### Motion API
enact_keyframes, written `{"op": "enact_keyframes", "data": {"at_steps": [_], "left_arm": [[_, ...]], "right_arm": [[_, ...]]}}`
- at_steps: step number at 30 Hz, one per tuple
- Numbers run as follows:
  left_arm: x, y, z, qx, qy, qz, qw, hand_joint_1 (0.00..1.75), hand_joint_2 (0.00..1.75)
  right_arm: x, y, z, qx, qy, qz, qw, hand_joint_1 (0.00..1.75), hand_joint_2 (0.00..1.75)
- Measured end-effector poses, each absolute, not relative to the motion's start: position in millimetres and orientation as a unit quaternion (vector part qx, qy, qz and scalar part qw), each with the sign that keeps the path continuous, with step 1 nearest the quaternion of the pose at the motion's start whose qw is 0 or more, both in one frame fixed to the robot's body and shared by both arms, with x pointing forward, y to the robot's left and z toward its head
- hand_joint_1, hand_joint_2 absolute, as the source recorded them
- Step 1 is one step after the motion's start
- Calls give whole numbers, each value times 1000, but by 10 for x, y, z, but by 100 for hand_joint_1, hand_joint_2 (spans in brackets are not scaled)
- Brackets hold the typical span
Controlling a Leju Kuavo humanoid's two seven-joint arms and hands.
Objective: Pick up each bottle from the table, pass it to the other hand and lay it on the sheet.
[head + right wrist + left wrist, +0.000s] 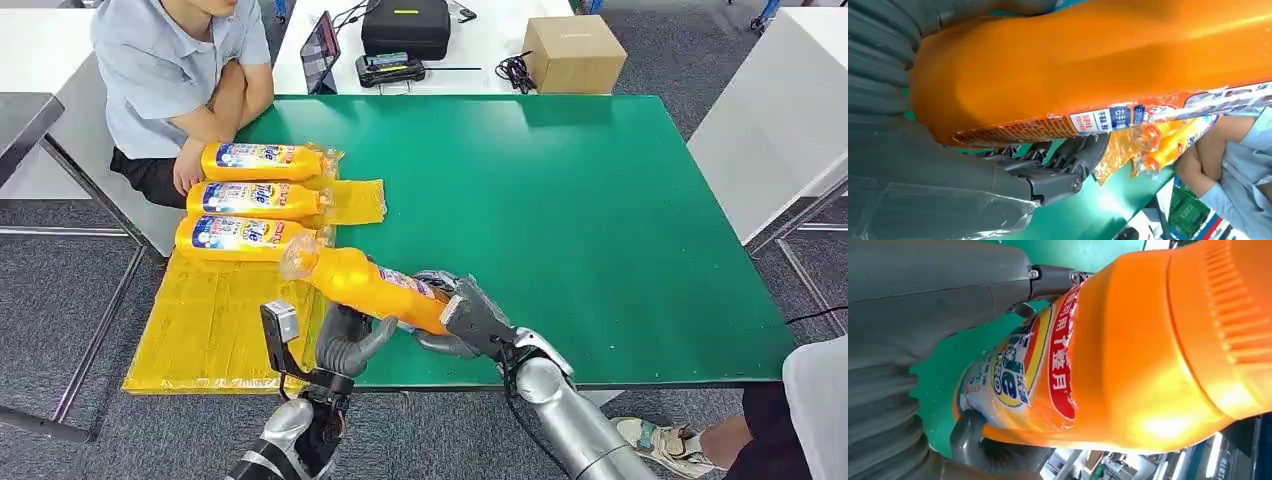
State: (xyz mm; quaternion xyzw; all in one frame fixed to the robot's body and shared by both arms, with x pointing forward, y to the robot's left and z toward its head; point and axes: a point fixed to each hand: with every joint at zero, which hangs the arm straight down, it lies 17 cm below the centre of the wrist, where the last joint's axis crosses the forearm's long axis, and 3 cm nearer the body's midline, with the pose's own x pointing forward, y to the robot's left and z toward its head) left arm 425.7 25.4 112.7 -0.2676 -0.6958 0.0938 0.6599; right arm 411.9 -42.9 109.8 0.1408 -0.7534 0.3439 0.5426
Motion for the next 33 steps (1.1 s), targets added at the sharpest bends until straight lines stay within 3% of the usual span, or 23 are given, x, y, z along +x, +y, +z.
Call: {"op": "enact_keyframes", "data": {"at_steps": [10,12,13,14,15,22,23,24,25,26,33], "left_arm": [[4351,324,1179,-244,-708,97,656,0,175],[4366,346,1180,-238,-709,99,656,31,175],[4370,354,1179,-236,-710,100,656,31,175],[4373,360,1176,-234,-710,101,656,66,175],[4375,364,1175,-232,-711,101,657,175,175],[4383,377,1173,-227,-712,102,657,175,175],[4384,380,1172,-226,-712,102,657,175,175],[4385,381,1172,-226,-712,102,657,175,175],[4386,383,1173,-226,-712,103,657,175,175],[4391,390,1174,-225,-712,103,657,175,175],[4412,414,1187,-212,-718,99,656,175,175]], "right_arm": [[4027,-246,1041,159,-746,350,544,148,175],[4014,-223,1028,161,-744,352,545,147,175],[4006,-208,1025,163,-744,353,544,147,175],[4004,-205,1021,163,-743,353,545,147,175],[4003,-199,1017,164,-743,353,545,147,175],[3999,-168,1007,165,-742,355,545,133,175],[4000,-168,1004,165,-741,354,545,119,175],[4000,-169,1002,165,-741,354,546,56,175],[3997,-168,1000,165,-741,354,545,56,175],[3997,-168,998,165,-741,354,545,0,175],[3990,-152,990,168,-741,349,549,0,175]]}}
